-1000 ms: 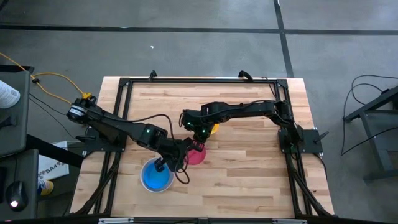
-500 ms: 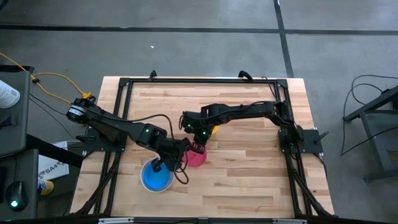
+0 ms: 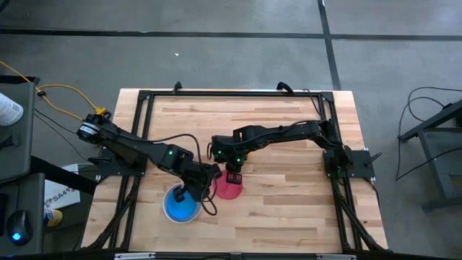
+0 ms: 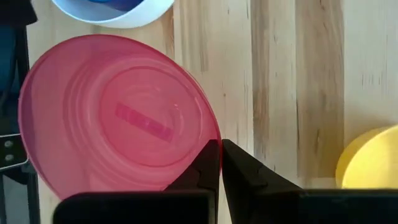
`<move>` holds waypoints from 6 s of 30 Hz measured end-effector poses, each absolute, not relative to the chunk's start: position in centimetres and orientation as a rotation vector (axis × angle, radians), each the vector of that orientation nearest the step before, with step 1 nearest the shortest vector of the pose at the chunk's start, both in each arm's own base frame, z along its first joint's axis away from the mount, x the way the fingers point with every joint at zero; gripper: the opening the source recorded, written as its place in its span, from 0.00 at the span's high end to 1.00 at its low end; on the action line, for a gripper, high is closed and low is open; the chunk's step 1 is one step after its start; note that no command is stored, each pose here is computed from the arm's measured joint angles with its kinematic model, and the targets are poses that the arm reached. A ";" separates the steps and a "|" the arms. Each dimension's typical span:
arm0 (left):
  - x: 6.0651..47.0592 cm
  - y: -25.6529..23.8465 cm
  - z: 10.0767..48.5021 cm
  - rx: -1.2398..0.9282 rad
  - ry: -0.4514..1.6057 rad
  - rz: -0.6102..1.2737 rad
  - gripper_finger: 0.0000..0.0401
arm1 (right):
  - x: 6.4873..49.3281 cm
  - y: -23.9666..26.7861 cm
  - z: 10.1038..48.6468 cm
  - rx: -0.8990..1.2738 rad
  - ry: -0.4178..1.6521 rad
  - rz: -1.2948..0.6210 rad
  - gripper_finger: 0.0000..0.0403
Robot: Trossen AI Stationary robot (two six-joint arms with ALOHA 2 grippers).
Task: Nest bowls inside each other
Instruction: Stack the red bowl on the blue bowl
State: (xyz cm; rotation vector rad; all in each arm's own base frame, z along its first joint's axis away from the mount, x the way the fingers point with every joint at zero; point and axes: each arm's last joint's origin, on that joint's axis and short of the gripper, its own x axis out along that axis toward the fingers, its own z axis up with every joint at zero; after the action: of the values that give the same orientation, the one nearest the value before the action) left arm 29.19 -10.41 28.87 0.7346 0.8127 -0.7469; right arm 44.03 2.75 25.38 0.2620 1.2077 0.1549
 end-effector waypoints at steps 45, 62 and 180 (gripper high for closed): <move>30.8 -11.5 27.4 0.802 0.801 -0.695 0.86 | 44.5 3.7 25.4 0.262 1.161 0.197 0.99; 30.6 -11.4 27.4 0.792 0.816 -0.693 0.99 | 44.5 3.7 25.4 0.252 1.152 0.202 0.99; 28.4 -12.4 28.7 0.769 0.881 -0.583 1.00 | 45.8 3.3 26.3 0.308 1.001 0.231 0.66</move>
State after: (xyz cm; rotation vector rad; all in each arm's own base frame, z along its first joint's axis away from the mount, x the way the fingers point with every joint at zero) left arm 28.36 -12.36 28.68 0.7692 0.8806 -0.5826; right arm 45.84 3.31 26.31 0.3082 1.0009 0.2307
